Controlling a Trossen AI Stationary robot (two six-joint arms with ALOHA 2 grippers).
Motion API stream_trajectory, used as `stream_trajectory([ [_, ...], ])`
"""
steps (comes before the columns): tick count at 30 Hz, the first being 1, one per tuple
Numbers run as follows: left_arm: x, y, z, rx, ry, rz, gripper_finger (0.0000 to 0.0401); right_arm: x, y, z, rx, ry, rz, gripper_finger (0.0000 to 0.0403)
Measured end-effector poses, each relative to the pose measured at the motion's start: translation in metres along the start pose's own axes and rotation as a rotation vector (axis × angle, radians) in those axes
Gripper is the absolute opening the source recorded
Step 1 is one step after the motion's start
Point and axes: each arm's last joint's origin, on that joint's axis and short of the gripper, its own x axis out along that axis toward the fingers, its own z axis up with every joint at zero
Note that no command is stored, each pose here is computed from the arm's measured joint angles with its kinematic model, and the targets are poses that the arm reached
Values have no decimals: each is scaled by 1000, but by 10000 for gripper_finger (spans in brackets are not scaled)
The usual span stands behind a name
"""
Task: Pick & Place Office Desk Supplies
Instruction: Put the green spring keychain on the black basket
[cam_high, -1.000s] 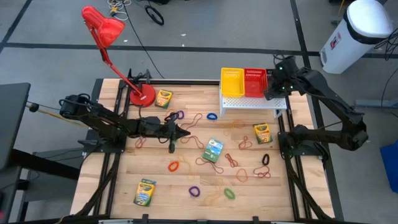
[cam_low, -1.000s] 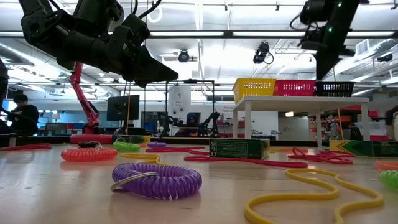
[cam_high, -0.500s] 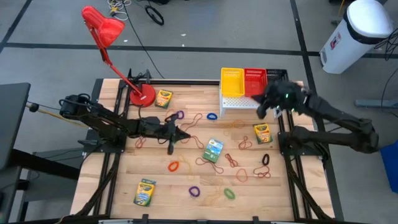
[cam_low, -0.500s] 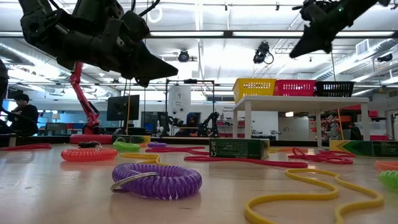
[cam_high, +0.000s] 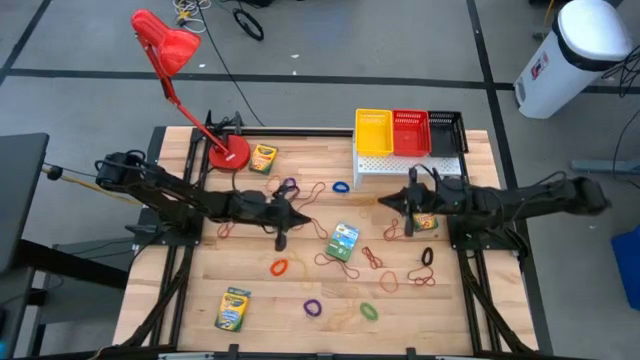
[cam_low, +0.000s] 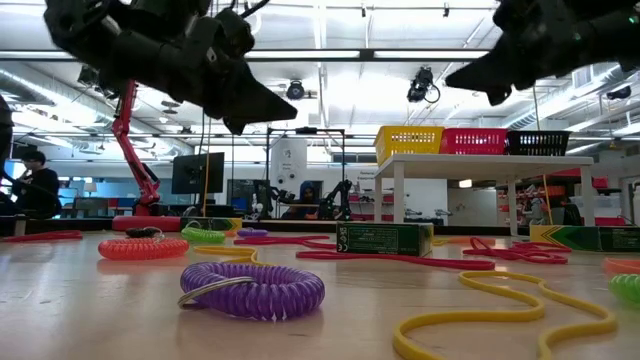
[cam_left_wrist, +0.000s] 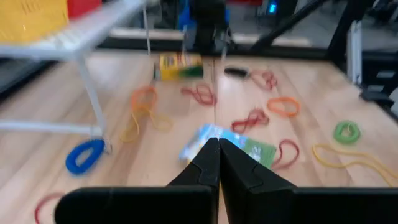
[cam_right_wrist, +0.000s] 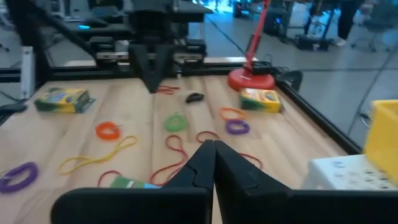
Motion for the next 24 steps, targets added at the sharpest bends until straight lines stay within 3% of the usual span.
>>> stream_trajectory([
  [7, 4, -2, 7, -120, 401, 113, 76, -1, 7, -27, -15, -51, 40, 13],
  [14, -15, 1, 0, -200, 778, 207, 163, -5, 11, -51, -3, -70, 75, 6],
  [19, -9, 0, -17, -111, 864, 181, 203, -9, 15, -61, -24, -129, 102, 8],
  [24, 10, -1, -31, -10, 861, 148, 199, -9, 16, -62, -28, -120, 114, 8],
])
